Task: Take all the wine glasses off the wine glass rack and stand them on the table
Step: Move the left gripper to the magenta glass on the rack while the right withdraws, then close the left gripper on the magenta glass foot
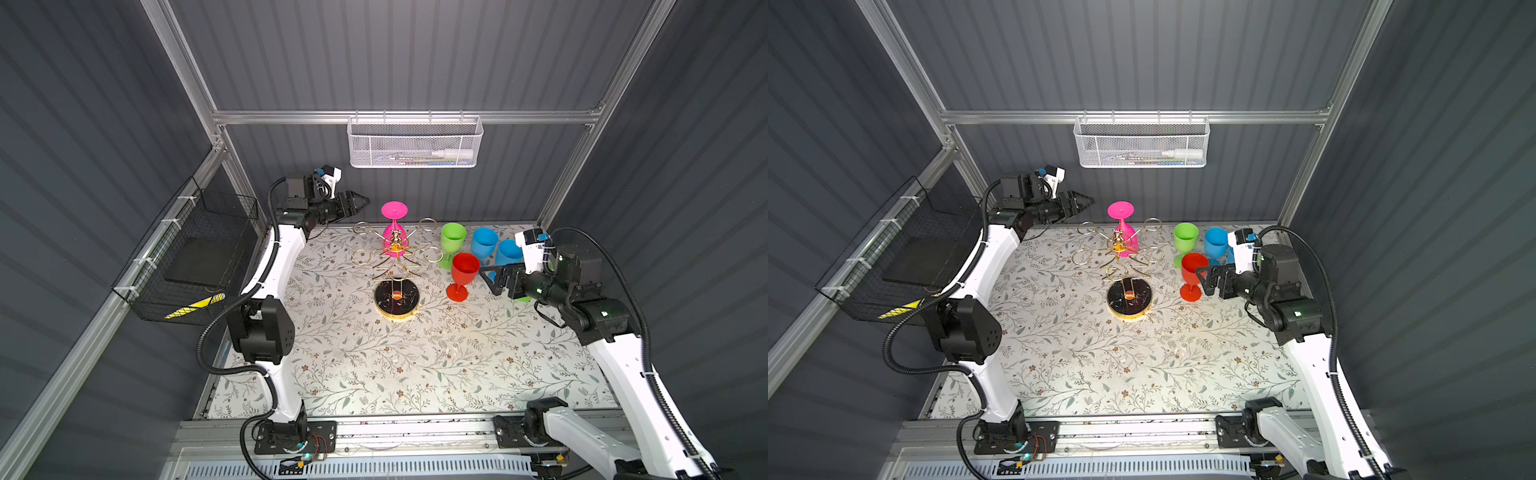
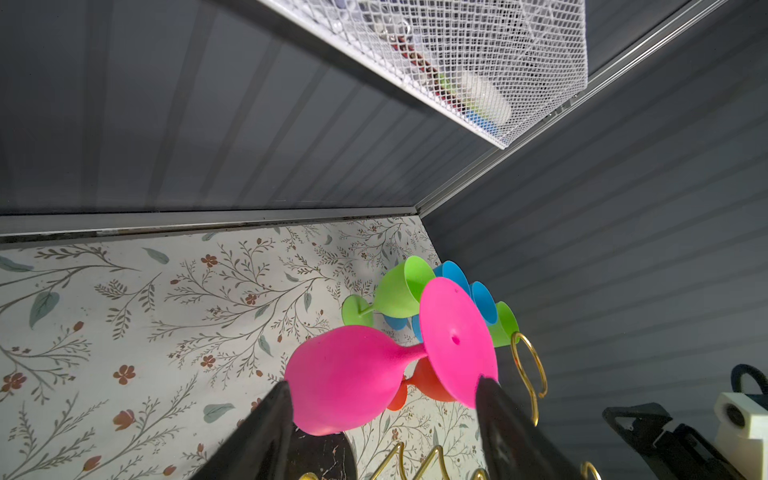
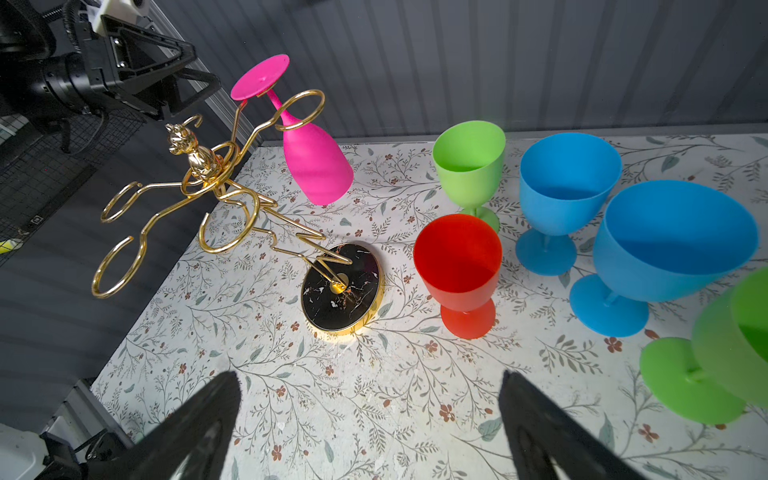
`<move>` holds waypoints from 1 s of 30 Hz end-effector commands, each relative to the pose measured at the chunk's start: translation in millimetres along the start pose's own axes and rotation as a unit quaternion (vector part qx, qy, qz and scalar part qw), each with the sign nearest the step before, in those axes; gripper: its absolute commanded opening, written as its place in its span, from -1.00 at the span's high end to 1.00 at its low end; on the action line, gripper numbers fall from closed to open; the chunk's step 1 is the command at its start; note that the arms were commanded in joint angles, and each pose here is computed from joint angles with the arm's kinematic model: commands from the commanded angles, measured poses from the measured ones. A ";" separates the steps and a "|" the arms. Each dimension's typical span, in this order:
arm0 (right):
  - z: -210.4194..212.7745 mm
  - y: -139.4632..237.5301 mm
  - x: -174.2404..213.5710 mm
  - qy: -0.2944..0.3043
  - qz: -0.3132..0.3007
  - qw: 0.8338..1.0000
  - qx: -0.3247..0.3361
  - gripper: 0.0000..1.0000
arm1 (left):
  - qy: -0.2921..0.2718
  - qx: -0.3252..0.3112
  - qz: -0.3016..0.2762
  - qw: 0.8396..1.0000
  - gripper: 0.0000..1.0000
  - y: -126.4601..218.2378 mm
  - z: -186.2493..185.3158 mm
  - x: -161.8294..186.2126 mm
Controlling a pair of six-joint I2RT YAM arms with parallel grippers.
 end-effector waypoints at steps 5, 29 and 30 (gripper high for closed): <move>2.1 -0.4 2.9 -0.001 0.004 1.000 -0.016 -0.98 | -0.020 0.028 0.016 0.999 -0.41 -22.2 -15.9 -8.8; 3.3 4.0 5.6 0.000 0.001 1.000 -0.020 -0.98 | -0.045 0.021 0.065 0.997 -0.13 -55.0 -28.3 8.9; 3.4 4.1 5.6 0.000 0.000 1.000 -0.020 -0.98 | -0.045 0.021 0.065 0.997 -0.11 -55.2 -28.5 8.8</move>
Point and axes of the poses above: each gripper's point midway between its finger pads, its own y axis back along the fingers, its own z axis along the line the jaws close on, x = y × z, the point moved 8 cm from there along y, back along the fingers, and after that the axes turned 15 degrees about -y, right-handed, at the moved point
